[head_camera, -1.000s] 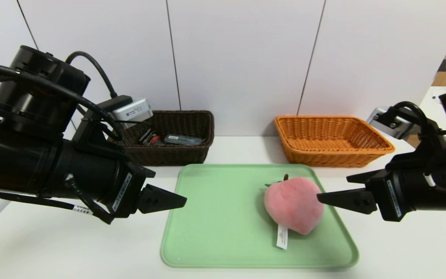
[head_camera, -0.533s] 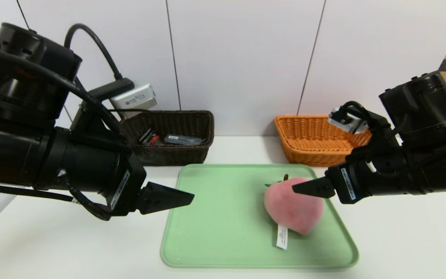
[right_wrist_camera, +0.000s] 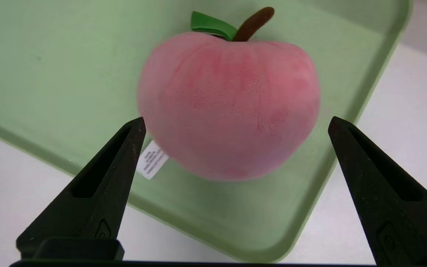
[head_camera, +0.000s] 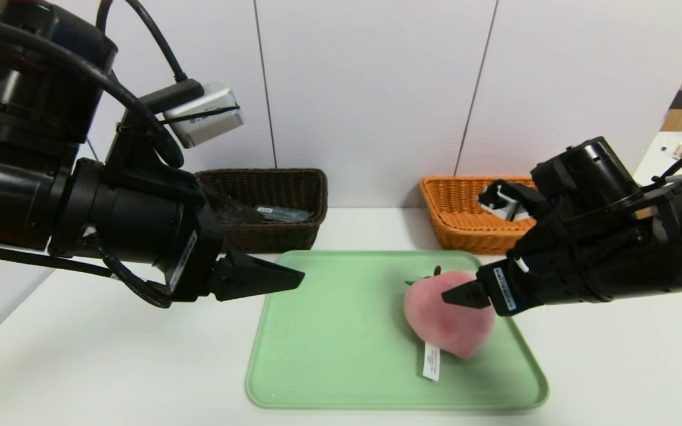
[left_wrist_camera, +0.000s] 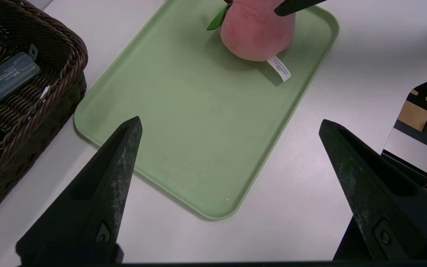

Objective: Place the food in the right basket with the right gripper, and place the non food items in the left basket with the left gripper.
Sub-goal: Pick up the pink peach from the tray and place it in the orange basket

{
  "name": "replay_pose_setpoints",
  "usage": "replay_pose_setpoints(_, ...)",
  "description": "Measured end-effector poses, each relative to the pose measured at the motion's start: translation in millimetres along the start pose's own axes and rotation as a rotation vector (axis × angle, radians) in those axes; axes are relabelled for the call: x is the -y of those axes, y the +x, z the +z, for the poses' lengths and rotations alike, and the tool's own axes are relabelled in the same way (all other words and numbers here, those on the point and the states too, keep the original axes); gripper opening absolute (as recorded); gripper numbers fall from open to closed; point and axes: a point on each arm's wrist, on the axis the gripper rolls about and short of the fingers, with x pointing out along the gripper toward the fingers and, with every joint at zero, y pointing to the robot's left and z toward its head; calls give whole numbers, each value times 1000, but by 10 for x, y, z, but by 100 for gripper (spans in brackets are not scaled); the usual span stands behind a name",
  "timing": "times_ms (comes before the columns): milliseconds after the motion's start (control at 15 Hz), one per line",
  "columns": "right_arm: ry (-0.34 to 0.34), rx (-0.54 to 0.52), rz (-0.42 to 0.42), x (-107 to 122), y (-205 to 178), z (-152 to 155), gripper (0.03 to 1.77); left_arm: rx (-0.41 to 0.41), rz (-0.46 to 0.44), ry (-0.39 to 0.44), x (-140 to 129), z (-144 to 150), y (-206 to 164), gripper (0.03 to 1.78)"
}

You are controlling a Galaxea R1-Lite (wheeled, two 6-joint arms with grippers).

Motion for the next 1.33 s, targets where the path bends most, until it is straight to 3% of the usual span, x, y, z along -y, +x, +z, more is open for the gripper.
replay_pose_setpoints(800,-36,-118,-6,-104,443,-69,170,-37,-12,-18,-46,-41,147,169)
replay_pose_setpoints(1067,-39,-128,1,-120,454,-88,114,-38,-12,-19,-46,-44,150,169)
replay_pose_setpoints(1333,-34,-51,16,-134,352,-28,80,-43,-14,-21,-43,-53,146,169)
